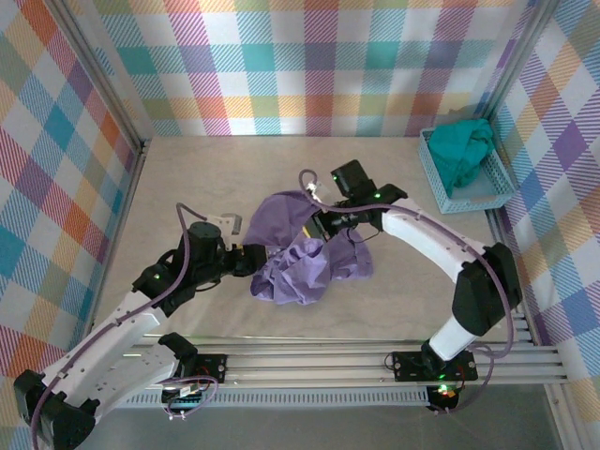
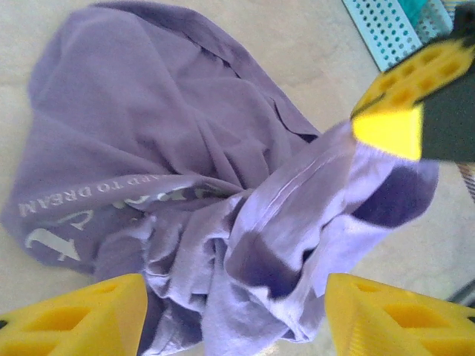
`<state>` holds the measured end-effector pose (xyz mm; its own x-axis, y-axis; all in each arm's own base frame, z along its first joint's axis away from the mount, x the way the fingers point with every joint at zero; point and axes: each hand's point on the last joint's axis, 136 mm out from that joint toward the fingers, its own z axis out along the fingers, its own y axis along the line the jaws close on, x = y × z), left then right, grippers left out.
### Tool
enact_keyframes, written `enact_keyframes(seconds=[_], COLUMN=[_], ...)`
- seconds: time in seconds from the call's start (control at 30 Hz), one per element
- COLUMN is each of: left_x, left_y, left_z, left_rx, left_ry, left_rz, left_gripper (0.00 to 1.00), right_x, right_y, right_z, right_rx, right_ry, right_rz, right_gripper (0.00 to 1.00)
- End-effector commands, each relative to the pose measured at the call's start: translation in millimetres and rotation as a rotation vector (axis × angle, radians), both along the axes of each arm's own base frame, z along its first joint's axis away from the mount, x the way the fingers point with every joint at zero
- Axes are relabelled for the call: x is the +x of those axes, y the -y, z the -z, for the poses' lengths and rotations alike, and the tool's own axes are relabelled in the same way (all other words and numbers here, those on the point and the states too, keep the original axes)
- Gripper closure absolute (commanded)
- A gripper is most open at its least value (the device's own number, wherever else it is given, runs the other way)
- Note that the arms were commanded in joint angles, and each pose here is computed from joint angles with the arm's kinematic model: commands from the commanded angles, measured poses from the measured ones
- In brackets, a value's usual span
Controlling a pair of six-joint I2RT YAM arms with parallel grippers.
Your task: Fold the inside-out t-shirt
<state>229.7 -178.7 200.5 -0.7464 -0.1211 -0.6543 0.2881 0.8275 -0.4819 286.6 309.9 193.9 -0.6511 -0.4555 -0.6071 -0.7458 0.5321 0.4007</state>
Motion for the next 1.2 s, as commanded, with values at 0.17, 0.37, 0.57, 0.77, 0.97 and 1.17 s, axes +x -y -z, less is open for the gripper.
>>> enact_keyframes(seconds=[0.17,0.37,0.57,0.77,0.97,1.17], left_x=[-12.2,-10.3,-8.1,-6.4,-2.1,-4.2], left_y=[53.2,80.3,94.5,102.3,101.7,101.9], left_z=[31.6,45.9,59.5,51.0,53.6,50.4], left_rx=[-0.182,-0.135,-0.107,-0.128,-0.094,-0.081], left_ry=[-0.143,-0.154,-0.186,-0.162,-0.158,-0.152], left_rz=[0.118,0.16,0.172,0.185,0.18,0.2], left_gripper=[0.33,0.32,0.4,0.52,0.61,0.75], right_x=[19.2,20.1,19.4,20.4,20.6,22.4], right_y=[3.1,1.5,4.9,6.7,6.6,11.4], right_z=[15.7,16.9,18.5,21.2,20.4,20.6], right_rx=[0.0,0.006,-0.006,-0.012,-0.007,-0.015], right_ry=[-0.055,-0.065,-0.062,-0.062,-0.063,-0.059], right_rz=[0.117,0.117,0.122,0.125,0.122,0.135], right_gripper=[0.98,0.98,0.98,0.98,0.99,0.98])
